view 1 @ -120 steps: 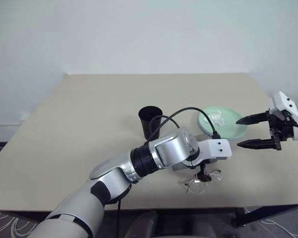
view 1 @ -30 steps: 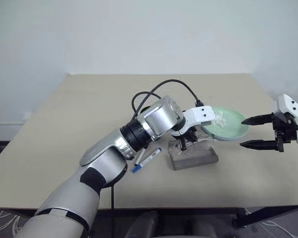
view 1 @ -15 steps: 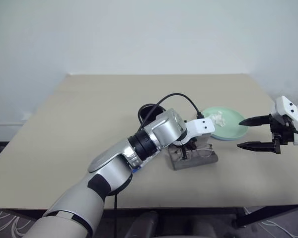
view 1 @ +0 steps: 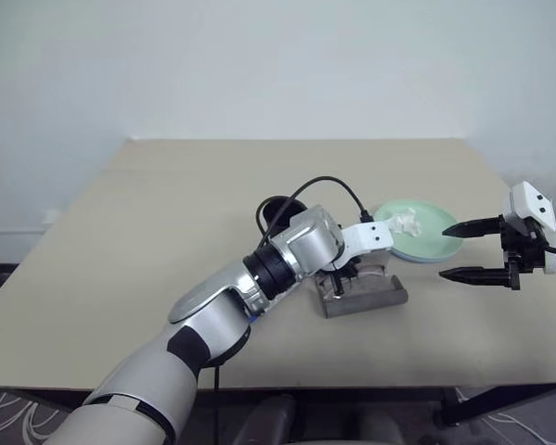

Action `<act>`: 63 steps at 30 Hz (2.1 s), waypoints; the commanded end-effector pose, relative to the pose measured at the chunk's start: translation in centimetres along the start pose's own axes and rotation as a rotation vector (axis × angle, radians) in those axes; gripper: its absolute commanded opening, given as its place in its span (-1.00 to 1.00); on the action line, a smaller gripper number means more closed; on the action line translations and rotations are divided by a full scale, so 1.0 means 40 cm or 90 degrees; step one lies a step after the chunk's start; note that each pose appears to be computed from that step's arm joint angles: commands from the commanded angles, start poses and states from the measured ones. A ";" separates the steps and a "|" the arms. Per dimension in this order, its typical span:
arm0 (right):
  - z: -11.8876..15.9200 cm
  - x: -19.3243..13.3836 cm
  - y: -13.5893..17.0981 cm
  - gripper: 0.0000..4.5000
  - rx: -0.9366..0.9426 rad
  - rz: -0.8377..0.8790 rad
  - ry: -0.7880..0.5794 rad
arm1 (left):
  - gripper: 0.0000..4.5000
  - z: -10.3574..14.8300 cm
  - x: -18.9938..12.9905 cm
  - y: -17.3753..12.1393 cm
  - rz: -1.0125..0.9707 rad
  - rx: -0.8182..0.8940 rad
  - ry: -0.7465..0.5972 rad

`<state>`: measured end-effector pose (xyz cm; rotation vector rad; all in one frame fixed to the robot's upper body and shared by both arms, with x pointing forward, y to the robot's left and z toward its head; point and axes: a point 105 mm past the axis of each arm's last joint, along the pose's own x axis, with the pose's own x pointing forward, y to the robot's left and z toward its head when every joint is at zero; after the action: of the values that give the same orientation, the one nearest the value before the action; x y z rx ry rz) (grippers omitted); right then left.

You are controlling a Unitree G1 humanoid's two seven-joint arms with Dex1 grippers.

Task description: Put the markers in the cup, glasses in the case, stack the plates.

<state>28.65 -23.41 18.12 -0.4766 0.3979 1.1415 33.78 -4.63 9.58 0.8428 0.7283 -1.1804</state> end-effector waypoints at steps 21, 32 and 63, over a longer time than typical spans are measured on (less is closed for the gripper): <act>0.026 -0.009 -0.005 1.00 -0.025 -0.012 -0.012 | 0.18 0.056 -0.058 -0.008 0.004 0.048 -0.052; 0.023 -0.007 -0.011 1.00 -0.017 -0.022 -0.016 | 0.99 0.109 -0.204 0.136 0.132 -0.072 -0.191; 0.035 0.004 -0.005 1.00 -0.018 -0.027 -0.037 | -0.70 0.019 -0.033 0.066 0.091 0.035 -0.147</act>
<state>28.95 -22.80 17.58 -0.4492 0.3864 1.1229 36.22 -3.87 10.36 0.7390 0.4927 -1.1394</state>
